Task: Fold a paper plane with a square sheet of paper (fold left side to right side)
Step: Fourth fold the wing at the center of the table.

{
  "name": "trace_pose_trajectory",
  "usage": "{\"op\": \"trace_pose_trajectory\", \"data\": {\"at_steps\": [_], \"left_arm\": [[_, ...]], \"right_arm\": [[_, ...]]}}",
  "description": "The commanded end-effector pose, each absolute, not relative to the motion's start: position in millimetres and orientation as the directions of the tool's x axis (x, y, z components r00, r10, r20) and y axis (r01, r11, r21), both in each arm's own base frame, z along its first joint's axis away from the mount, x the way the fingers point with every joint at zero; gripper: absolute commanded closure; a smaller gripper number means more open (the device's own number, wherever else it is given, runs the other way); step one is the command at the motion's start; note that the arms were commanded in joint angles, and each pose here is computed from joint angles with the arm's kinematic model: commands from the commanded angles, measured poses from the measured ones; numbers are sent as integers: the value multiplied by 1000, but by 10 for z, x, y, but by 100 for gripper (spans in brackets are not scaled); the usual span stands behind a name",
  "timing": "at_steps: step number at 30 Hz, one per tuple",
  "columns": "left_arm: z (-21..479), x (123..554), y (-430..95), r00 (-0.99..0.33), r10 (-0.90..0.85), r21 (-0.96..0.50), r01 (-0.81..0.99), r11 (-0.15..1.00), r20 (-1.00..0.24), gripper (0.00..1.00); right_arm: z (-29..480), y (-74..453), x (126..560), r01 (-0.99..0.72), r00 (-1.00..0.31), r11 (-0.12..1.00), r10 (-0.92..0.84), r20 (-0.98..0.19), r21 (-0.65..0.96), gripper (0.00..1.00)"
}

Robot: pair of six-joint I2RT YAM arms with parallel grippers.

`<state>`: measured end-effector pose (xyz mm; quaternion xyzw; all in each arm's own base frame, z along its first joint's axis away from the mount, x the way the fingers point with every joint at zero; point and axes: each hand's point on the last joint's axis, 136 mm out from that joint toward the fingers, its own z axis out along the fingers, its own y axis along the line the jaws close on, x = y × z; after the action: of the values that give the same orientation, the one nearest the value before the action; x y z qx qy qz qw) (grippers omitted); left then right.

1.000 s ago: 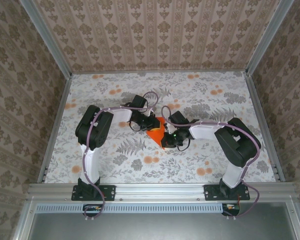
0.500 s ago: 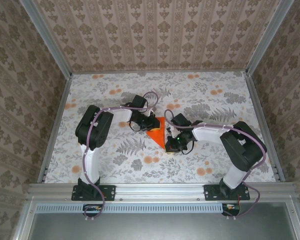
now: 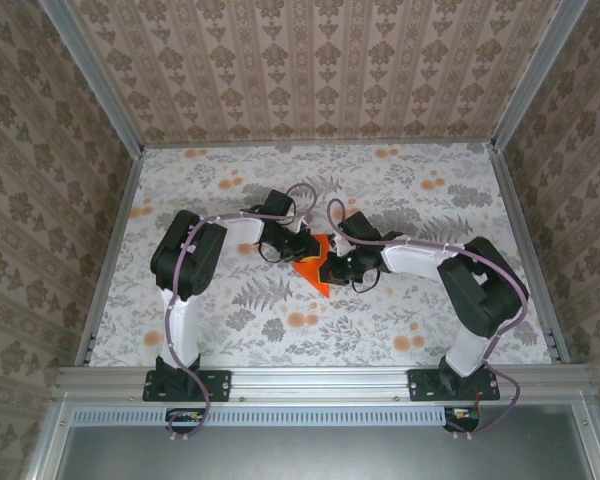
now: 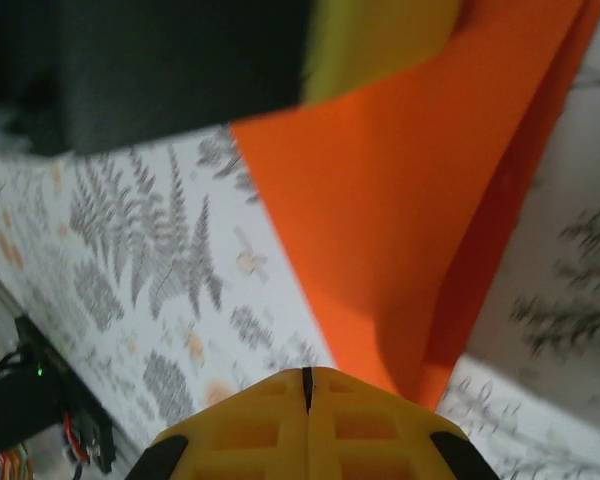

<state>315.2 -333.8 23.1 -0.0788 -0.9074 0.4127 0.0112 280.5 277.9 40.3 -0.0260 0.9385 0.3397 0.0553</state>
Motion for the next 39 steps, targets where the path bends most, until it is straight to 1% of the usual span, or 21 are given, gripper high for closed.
{"op": "trace_pose_trajectory", "data": {"at_steps": [1,6,9,14,19,27,31,32,39], "left_arm": [[-64,3024,-3094,-992,125,-659,75,749,30,85],[-42,3046,-3097,-992,125,-661,82,746,19,85],[-7,3107,-3100,-992,125,-666,95,740,-2,84],[36,3281,-3065,-991,118,-674,126,728,-58,84],[45,3481,-3039,-989,109,-684,148,714,-100,84],[24,3712,-3017,-984,92,-684,173,708,-154,85],[21,3902,-2878,-985,57,-683,154,714,-163,85],[-3,3960,-2826,-984,44,-661,149,736,-173,85],[41,4135,-2734,-981,26,-651,145,745,-190,85]], "right_arm": [[292,2773,2956,-47,-992,788,34,-119,614,100],[89,2631,2881,-14,-996,838,38,-84,546,100],[-30,2563,2772,-6,-999,860,18,-42,510,100],[-206,2380,2581,5,-1000,903,-2,15,430,100],[-292,2281,2463,11,-999,922,-8,47,387,100],[-316,2228,2412,4,-998,935,-18,58,354,100],[-314,2219,2403,1,-998,937,-21,58,348,100],[-313,2214,2395,1,-998,938,-21,59,347,100],[-306,2205,2374,1,-998,939,-22,63,345,100]]}}
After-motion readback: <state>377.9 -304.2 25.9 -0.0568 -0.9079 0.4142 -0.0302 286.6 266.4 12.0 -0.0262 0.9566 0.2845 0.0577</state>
